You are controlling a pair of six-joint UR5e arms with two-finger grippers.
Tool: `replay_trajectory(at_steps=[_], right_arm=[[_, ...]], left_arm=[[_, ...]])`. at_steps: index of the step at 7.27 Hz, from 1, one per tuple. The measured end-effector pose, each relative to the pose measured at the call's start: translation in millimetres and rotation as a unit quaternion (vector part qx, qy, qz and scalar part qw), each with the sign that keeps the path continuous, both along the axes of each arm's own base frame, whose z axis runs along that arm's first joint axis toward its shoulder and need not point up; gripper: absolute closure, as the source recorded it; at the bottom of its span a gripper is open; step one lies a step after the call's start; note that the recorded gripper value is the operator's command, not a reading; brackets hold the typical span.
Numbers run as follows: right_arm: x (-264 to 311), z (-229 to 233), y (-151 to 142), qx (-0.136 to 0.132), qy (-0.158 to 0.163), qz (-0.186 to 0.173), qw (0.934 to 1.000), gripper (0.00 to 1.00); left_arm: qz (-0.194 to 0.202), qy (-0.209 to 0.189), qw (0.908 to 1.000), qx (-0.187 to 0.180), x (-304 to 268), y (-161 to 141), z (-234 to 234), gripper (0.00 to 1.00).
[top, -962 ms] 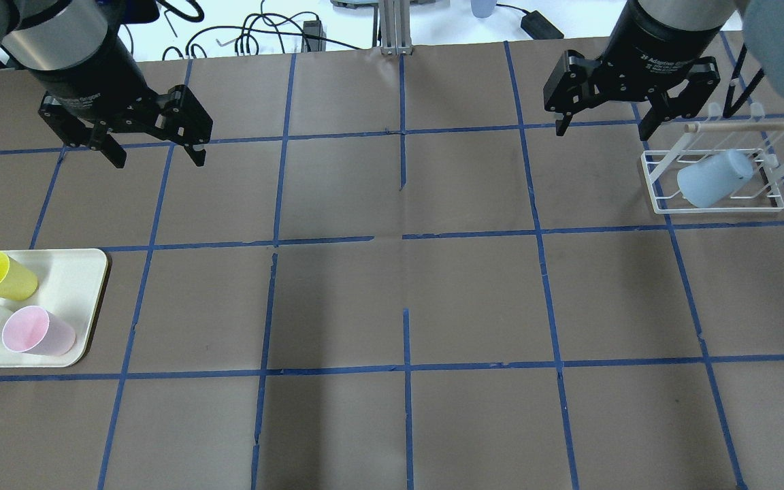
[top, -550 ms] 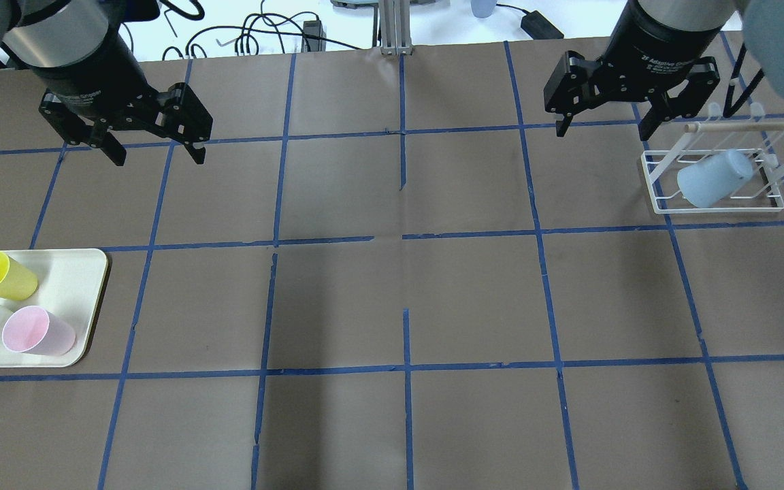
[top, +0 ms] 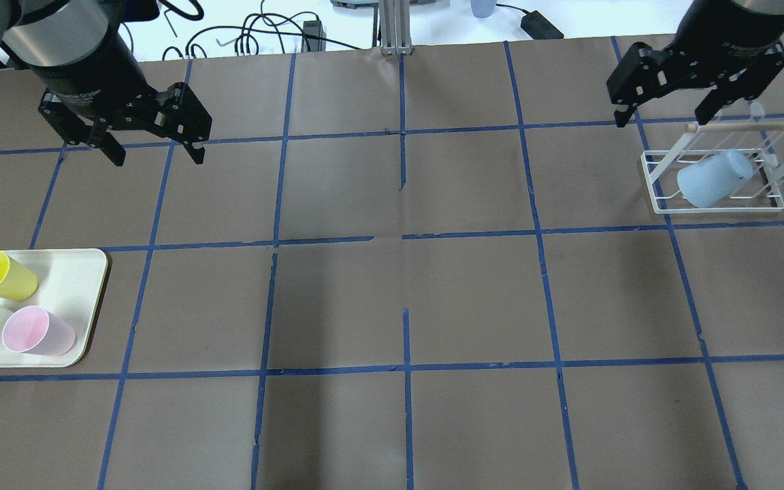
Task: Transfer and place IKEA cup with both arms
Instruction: 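Move the right gripper down to the light blue cup on the rack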
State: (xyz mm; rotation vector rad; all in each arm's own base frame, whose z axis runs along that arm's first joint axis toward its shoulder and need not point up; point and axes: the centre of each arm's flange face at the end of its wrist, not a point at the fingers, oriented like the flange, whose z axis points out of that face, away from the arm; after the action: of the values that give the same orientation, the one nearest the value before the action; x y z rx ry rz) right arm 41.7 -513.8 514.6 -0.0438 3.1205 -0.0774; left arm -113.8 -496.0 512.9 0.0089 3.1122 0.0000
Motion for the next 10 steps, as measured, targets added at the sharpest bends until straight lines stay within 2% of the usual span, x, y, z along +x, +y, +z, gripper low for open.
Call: replay_trajectory(at_steps=[2, 3, 4, 5, 6, 8, 9, 10], right_arm=[[-81.8, -5.4, -3.4, 0.002, 0.002, 0.06, 0.9982, 0.0], [-122.2, -13.8, -5.2, 0.004, -0.004, 0.1, 0.995, 0.0], [-153.6, -21.5, -7.4, -0.005, -0.013, 0.147, 0.9891, 0.0], [-171.3, -26.4, -11.1, -0.02, -0.013, 0.196, 0.9804, 0.0], [-179.3, -31.0, -15.7, -0.034, -0.012, 0.258, 0.9654, 0.0], [-186.0, -47.4, -21.3, -0.056, -0.001, 0.391, 0.9187, 0.0], [-189.6, -60.3, -21.0, -0.063, 0.005, 0.441, 0.8953, 0.0], [-193.2, -73.7, -18.4, -0.071, 0.002, 0.479, 0.8748, 0.0]], left_arm=[[0.0, -0.001, 1.0, -0.001, 0.2, -0.5, -0.2, 0.0], [0.0, 0.0, 1.0, -0.002, 0.0, -0.6, 0.3, 0.0], [0.0, 0.001, 1.0, -0.003, -0.1, -0.9, 0.8, 0.0], [0.0, 0.001, 1.0, -0.003, -0.1, -1.0, 1.0, 0.0], [0.0, 0.001, 1.0, -0.004, -0.1, -1.1, 1.1, 0.0], [0.0, 0.001, 1.0, -0.003, -0.1, -1.0, 0.4, 0.0], [0.0, 0.001, 1.0, -0.003, -0.1, -0.8, 0.0, 0.0], [-0.001, 0.001, 1.0, -0.003, -0.1, -0.6, -0.1, 0.0]])
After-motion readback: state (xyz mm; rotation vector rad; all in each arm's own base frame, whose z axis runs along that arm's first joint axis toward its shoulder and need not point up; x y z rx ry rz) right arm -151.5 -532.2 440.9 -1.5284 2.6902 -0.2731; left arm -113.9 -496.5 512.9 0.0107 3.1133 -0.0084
